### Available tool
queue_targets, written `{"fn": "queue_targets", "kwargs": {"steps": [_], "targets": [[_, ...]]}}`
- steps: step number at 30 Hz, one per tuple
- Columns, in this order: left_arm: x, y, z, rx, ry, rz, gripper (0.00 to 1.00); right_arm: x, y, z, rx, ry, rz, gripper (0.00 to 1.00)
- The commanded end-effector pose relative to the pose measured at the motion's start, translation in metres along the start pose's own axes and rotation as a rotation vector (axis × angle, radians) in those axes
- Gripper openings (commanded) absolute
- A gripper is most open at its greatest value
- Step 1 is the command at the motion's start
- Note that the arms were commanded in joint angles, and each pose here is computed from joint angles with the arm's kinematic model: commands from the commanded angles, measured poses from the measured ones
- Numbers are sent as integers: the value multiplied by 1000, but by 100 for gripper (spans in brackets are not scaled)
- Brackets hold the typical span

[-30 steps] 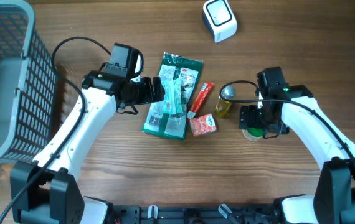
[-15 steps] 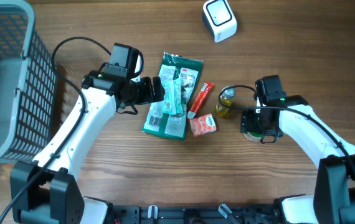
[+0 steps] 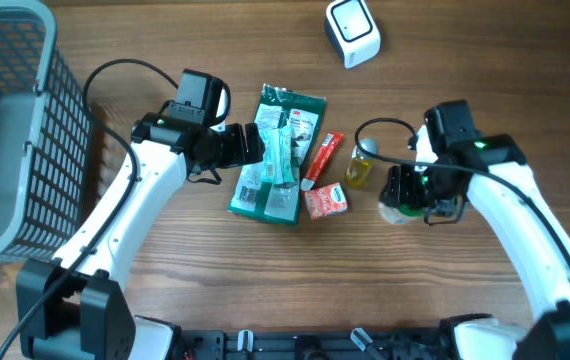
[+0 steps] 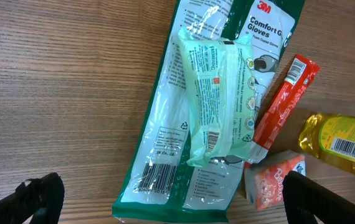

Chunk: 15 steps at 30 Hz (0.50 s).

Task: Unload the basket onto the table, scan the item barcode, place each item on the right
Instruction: 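Lift the jar with the right gripper and tilt it sideways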

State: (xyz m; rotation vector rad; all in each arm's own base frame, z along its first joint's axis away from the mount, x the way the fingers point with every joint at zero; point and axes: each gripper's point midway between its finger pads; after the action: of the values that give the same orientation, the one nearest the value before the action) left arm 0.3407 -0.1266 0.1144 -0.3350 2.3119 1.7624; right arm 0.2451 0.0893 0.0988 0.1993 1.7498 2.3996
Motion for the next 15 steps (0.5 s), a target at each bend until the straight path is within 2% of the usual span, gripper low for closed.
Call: {"fn": "queue_targets", "kwargs": {"steps": [1, 5, 12, 15], "targets": [[-2, 0, -1, 8, -7, -2, 100, 26, 23, 52, -302, -22, 121, 46], [-2, 0, -1, 8, -8, -2, 100, 50, 29, 60, -342, -209, 261, 38], [-2, 0, -1, 8, -8, -1, 100, 71, 45, 82, -474, -250, 394, 38], [-2, 0, -1, 8, -8, -2, 100, 76, 49, 86, -486, -322, 442, 34]]}}
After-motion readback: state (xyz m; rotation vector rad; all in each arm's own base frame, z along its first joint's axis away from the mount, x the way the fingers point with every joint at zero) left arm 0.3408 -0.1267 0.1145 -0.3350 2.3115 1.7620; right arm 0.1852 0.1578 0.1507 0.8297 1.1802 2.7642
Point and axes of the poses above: each gripper's point midway between its finger pads, its own y axis back along the fingers, its own z axis along the line the jaws close on, x = y × z, and after that the axes turned 6 degrees about -y, right-handed
